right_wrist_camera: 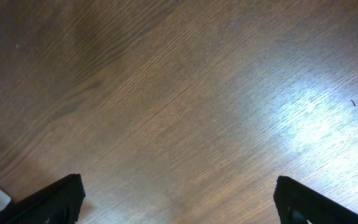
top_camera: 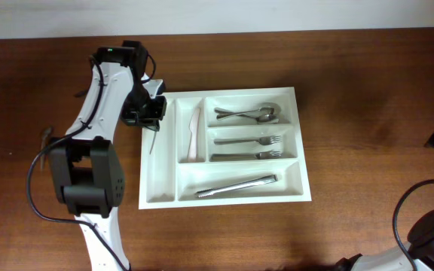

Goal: Pack container
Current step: 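Carry the spoon into the leftmost compartment and open the gripper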

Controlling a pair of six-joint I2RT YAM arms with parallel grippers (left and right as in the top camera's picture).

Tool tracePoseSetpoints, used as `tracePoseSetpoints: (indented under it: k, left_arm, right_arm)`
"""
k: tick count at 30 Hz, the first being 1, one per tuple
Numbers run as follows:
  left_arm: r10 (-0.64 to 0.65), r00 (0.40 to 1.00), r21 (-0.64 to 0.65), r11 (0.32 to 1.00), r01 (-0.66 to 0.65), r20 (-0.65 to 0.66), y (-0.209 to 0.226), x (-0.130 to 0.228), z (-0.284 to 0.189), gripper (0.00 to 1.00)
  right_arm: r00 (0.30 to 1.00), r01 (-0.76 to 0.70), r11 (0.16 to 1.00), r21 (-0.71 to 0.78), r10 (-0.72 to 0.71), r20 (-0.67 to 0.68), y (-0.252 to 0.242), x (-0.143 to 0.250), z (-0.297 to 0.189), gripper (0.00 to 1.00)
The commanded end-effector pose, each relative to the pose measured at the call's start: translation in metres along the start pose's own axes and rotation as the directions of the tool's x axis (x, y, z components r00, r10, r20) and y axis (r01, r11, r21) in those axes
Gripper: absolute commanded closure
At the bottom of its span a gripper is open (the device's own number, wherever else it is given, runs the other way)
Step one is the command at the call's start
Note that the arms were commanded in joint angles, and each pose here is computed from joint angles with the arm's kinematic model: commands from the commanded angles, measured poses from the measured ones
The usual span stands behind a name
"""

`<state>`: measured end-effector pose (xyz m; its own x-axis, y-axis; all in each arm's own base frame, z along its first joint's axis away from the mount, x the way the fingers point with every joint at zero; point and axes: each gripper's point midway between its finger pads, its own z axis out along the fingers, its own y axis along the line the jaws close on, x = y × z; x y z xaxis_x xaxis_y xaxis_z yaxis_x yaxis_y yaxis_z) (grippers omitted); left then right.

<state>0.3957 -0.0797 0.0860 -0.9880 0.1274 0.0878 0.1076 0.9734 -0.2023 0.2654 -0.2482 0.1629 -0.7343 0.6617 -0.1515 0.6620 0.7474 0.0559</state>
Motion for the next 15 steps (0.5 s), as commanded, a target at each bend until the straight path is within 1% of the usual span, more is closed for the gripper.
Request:
tracePoseSetpoints:
  k: [1, 4, 7, 11, 15]
  left_arm:
    - [-0.029, 0.999, 0.01, 1.0, 0.028, 0.042, -0.01, 0.0, -0.017, 0.92]
    - [-0.041, 0.998, 0.011, 0.999, 0.041, 0.043, -0.01, 0.0, -0.016, 0.89]
    - [-0.04, 0.998, 0.011, 0.999, 0.039, 0.047, -0.01, -0.001, -0.017, 0.78]
    - [-0.035, 0.997, 0.007, 0.999, 0.035, 0.068, -0.009, -0.006, -0.017, 0.69]
    - [-0.03, 0.992, -0.089, 0.995, 0.041, 0.125, 0.009, -0.019, -0.023, 0.6]
  right_arm:
    - [1.0, -0.005, 1.0, 0.012, 0.005, 0.004, -0.001, 0.0, -0.001, 0.01]
    - [1.0, -0.005, 1.0, 0.012, 0.005, 0.004, -0.001, 0.0, -0.001, 0.01]
    - [1.0, -0.005, 1.0, 0.012, 0.005, 0.004, -0.001, 0.0, -0.001, 0.01]
    - [1.0, -0.005, 1.0, 0.012, 0.005, 0.004, -0.001, 0.0, -0.001, 0.01]
    - [1.0, -0.005, 1.0, 0.012, 0.005, 0.004, -0.001, 0.0, -0.001, 0.01]
